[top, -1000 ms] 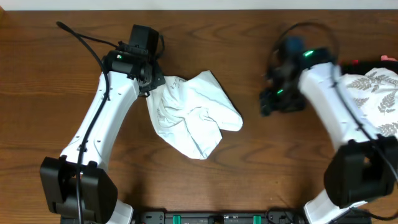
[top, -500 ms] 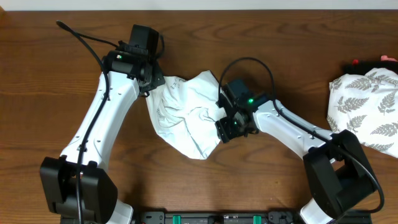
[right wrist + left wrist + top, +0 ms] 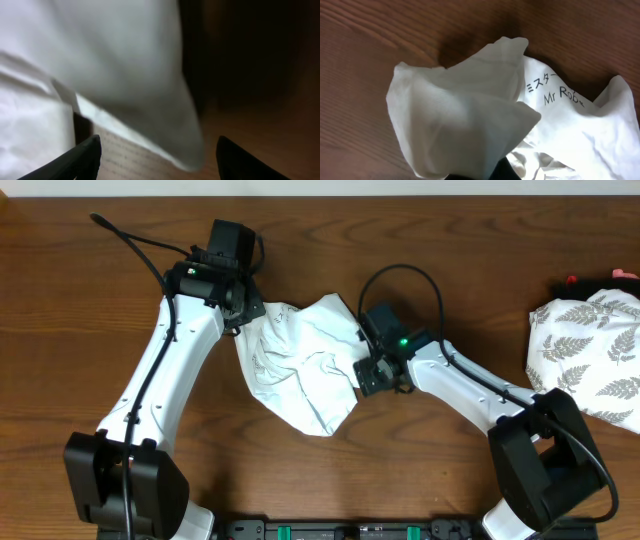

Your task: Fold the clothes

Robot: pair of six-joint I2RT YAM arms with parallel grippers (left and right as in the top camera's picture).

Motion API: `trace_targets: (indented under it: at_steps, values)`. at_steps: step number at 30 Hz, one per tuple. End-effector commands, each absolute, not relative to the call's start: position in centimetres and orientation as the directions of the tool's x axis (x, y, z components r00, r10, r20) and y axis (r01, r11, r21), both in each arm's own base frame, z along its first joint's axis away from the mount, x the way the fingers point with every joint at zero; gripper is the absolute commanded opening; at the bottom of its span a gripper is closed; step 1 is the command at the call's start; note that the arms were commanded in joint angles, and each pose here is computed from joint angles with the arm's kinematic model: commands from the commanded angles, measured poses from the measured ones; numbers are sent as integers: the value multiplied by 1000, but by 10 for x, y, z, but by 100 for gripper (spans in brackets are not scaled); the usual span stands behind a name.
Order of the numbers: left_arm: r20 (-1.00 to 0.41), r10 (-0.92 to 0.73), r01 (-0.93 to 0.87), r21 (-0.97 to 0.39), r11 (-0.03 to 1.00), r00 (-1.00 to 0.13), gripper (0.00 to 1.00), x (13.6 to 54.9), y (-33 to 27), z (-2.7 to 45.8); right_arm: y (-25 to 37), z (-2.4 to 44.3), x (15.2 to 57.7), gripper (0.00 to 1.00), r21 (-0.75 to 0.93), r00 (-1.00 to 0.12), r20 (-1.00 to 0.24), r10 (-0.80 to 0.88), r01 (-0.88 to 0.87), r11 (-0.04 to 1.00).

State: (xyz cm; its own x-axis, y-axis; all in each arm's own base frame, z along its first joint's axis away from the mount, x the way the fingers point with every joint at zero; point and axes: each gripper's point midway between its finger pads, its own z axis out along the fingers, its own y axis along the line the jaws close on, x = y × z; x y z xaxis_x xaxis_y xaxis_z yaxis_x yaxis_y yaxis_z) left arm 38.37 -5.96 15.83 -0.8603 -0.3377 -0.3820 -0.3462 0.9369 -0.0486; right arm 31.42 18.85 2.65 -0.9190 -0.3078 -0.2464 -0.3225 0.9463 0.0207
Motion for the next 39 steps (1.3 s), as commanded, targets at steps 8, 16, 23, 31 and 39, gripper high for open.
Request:
trace_targets:
  at_steps: [8,16,23,31,39]
  values:
    - [-390,-326,-343,-27,939,-861,6,385,-57,158,192,43,336,63,-7,-904,-319,-285,-299,954]
    - [-390,-326,-343,-27,939,-861,6,385,-57,158,186,20,327,41,-23,-920,-259,-294,-299,954]
    - [-391,-281,-302,-8,953,-876,6,385,-56,158,174,23,339,1,-61,-928,-288,-235,-227,972]
    - [-426,-180,-212,27,977,-887,6,390,-55,166,84,122,375,1,-143,-882,-470,44,126,982]
    - [-576,-180,-191,-42,981,-797,6,398,-57,218,19,226,369,1,-70,-755,-638,151,252,965]
